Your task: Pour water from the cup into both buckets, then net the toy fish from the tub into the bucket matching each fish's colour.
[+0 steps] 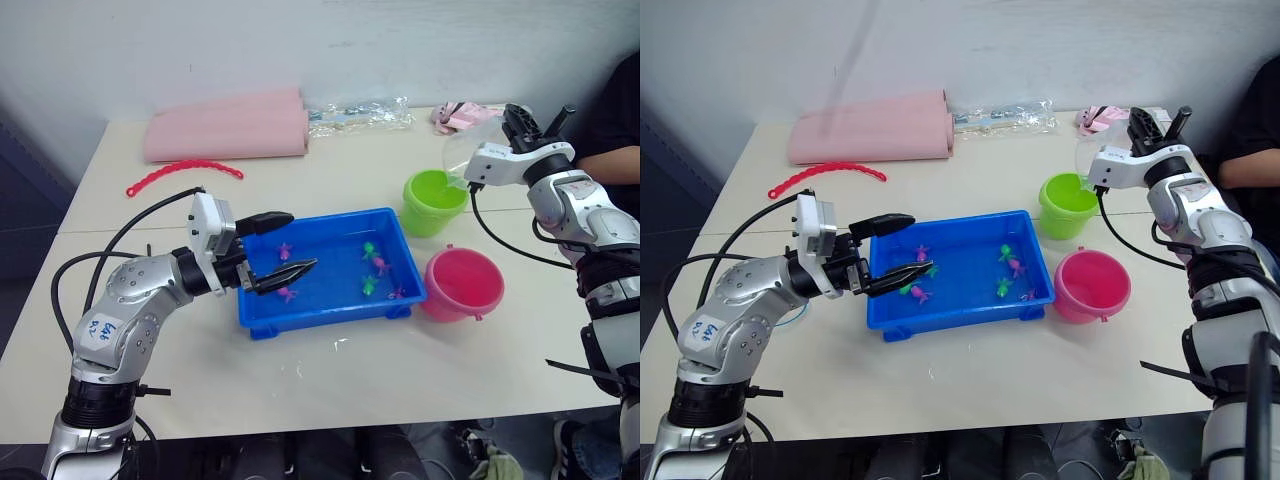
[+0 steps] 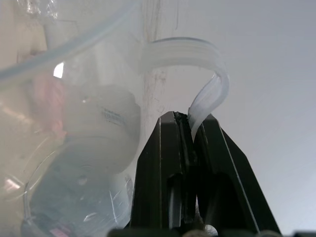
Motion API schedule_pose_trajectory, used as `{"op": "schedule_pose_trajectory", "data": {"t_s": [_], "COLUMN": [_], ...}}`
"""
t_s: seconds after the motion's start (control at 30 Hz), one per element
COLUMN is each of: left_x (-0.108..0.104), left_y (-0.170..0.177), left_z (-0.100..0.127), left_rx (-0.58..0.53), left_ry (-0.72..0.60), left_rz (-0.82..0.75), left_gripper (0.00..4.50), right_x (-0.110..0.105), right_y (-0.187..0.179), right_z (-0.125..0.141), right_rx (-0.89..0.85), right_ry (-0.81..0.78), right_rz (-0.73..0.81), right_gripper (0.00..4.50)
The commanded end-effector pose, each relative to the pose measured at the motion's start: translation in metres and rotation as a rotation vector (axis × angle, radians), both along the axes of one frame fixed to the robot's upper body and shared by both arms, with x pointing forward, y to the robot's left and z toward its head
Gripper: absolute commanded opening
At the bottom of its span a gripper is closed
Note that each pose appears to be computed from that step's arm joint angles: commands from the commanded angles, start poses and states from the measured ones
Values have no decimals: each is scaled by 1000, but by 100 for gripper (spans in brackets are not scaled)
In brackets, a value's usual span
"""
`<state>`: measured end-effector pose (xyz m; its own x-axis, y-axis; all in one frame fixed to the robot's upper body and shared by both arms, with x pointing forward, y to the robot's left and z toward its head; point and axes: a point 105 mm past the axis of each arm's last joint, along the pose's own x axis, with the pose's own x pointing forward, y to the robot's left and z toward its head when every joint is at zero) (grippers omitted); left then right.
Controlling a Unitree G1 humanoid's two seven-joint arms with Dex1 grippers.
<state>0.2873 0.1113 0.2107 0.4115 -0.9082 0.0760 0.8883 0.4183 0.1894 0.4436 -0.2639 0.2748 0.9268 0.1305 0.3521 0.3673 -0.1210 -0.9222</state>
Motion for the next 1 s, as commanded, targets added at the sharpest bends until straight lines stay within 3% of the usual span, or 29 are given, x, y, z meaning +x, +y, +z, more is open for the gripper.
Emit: {"op": "schedule_pose_trajectory", "data": {"t_s": [0.03,0.1,0.17,0.37,0.6,0.77,1.0], "left_x": [-6,-6,-6,-7,-18,-35,-42], "left_y": [-2,-1,-1,1,2,-7,-12], "left_z": [9,9,9,10,18,14,5], "left_rx": [0,0,1,0,-41,-3,6], "left_ry": [-57,-57,-56,-55,-43,-25,0], "left_rz": [-10,-10,-10,-9,-89,-199,-236], "left_gripper": [450,450,450,450,450,450,450], "right_x": [-4,-3,-4,-7,-34,-69,-113], "right_y": [-3,-6,-13,-44,-104,-140,-149], "right_z": [17,14,13,6,-4,-44,-98], "right_rx": [-14,22,177,828,1552,1772,1831], "right_ry": [-61,-53,-54,-5,-34,-7,-76], "right_rz": [-2,-7,7,79,231,172,124], "right_gripper": [7,7,7,7,7,7,7]}}
